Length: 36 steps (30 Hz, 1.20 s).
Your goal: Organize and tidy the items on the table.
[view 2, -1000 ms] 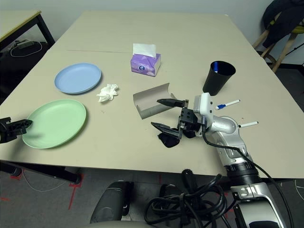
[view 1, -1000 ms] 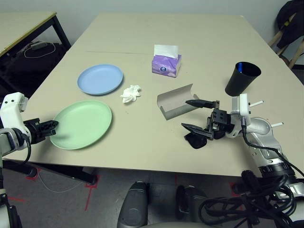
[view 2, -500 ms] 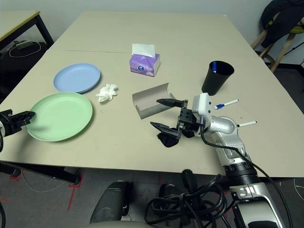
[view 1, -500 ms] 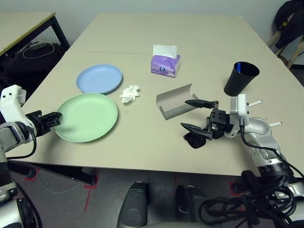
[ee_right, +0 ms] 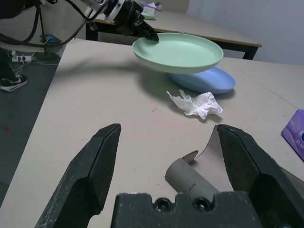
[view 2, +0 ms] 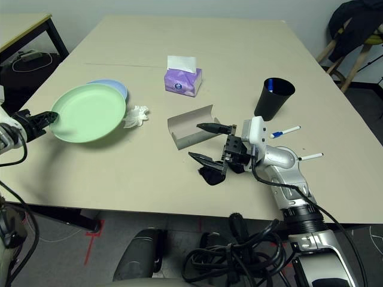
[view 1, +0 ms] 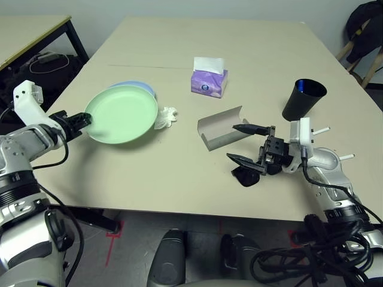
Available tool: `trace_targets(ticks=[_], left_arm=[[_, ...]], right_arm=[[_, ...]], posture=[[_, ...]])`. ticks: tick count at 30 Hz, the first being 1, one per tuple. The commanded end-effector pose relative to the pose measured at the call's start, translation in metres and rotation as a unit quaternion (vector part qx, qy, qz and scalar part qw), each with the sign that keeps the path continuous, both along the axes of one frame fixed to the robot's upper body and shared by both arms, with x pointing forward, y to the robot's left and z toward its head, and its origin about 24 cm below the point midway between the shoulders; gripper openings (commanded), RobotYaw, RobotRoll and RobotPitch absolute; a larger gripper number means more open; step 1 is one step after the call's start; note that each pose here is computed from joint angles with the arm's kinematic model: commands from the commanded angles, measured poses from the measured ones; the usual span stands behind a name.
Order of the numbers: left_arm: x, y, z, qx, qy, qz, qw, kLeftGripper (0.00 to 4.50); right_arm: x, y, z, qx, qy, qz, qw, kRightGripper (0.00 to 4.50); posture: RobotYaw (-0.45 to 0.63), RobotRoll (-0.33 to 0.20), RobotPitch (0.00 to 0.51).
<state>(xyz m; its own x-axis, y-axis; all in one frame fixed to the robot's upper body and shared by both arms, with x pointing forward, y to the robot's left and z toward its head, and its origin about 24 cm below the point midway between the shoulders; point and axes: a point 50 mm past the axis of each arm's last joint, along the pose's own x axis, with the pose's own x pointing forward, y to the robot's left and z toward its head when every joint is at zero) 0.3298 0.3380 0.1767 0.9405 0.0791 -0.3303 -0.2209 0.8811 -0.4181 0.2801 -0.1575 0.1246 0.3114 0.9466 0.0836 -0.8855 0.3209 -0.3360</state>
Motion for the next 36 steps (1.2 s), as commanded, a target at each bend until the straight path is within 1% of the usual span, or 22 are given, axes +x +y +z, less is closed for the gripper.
trace_targets(ticks=[1, 5, 9, 11, 14, 17, 25, 32, 36], left_arm=[[0.015, -0.001, -0.003, 0.015, 0.002, 0.045, 0.999, 0.05], [0.026, -0.001, -0.004, 0.027, 0.005, 0.088, 0.996, 0.05], [0.035, -0.003, -0.004, 0.023, 0.0, 0.118, 0.993, 0.05], [0.039, -0.006, -0.004, 0.02, -0.002, 0.122, 0.992, 0.05], [0.043, -0.012, -0.005, 0.019, -0.003, 0.12, 0.993, 0.05], [0.045, -0.014, -0.005, 0.019, -0.002, 0.121, 0.992, 0.05], [0.05, -0.019, -0.007, 0.016, 0.005, 0.136, 0.991, 0.05], [0.056, -0.028, -0.004, 0.009, 0.004, 0.145, 0.989, 0.05], [0.058, -0.031, -0.005, 0.009, 0.007, 0.147, 0.989, 0.05]], right_arm=[[0.0, -0.001, 0.002, -0.002, -0.006, -0.003, 1.0, 4.5], [0.0, -0.002, 0.002, -0.002, -0.007, -0.006, 1.0, 4.5], [0.0, -0.002, 0.003, 0.003, -0.008, -0.014, 1.0, 4.5], [0.003, -0.004, 0.004, 0.025, -0.004, -0.04, 0.999, 4.5], [0.008, -0.008, 0.004, 0.041, 0.005, -0.084, 0.996, 4.5], [0.01, -0.01, 0.002, 0.052, 0.02, -0.111, 0.992, 4.5], [0.017, -0.014, -0.002, 0.048, 0.056, -0.175, 0.982, 4.5], [0.017, -0.006, 0.004, 0.086, 0.087, -0.177, 0.977, 4.5], [0.015, -0.004, 0.007, 0.081, 0.08, -0.171, 0.979, 4.5]], posture=[[0.17, 0.0, 0.062], [0.17, 0.0, 0.062], [0.17, 0.0, 0.063], [0.17, 0.0, 0.063], [0.16, 0.0, 0.065], [0.16, 0.0, 0.066], [0.16, 0.0, 0.069], [0.16, 0.0, 0.067], [0.16, 0.0, 0.067]])
